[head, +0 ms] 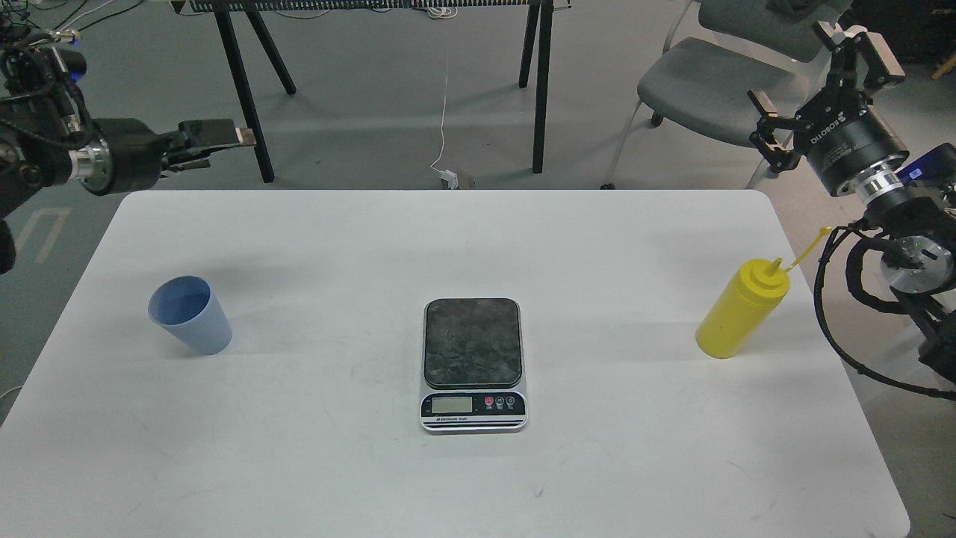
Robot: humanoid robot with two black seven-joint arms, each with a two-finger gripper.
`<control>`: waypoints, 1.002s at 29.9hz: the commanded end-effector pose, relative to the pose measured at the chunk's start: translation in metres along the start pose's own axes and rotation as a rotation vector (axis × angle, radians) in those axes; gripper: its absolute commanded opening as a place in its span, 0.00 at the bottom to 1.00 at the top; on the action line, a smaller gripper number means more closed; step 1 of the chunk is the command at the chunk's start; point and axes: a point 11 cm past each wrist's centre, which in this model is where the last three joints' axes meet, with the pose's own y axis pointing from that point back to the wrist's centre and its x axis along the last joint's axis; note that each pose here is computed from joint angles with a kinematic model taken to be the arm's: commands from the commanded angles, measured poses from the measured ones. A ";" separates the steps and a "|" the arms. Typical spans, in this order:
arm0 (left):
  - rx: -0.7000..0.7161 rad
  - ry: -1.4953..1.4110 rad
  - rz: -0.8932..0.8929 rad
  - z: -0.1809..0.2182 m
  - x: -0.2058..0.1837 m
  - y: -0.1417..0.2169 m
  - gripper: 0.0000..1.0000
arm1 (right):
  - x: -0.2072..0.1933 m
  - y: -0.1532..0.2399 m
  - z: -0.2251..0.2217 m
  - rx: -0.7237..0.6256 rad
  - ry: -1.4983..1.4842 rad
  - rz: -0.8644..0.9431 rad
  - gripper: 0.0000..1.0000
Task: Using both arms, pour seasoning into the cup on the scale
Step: 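Reach the left gripper to the blue cup and grasp it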
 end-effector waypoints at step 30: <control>0.192 -0.094 -0.095 -0.097 -0.128 0.005 0.95 | -0.004 -0.003 0.001 0.001 -0.004 -0.009 0.99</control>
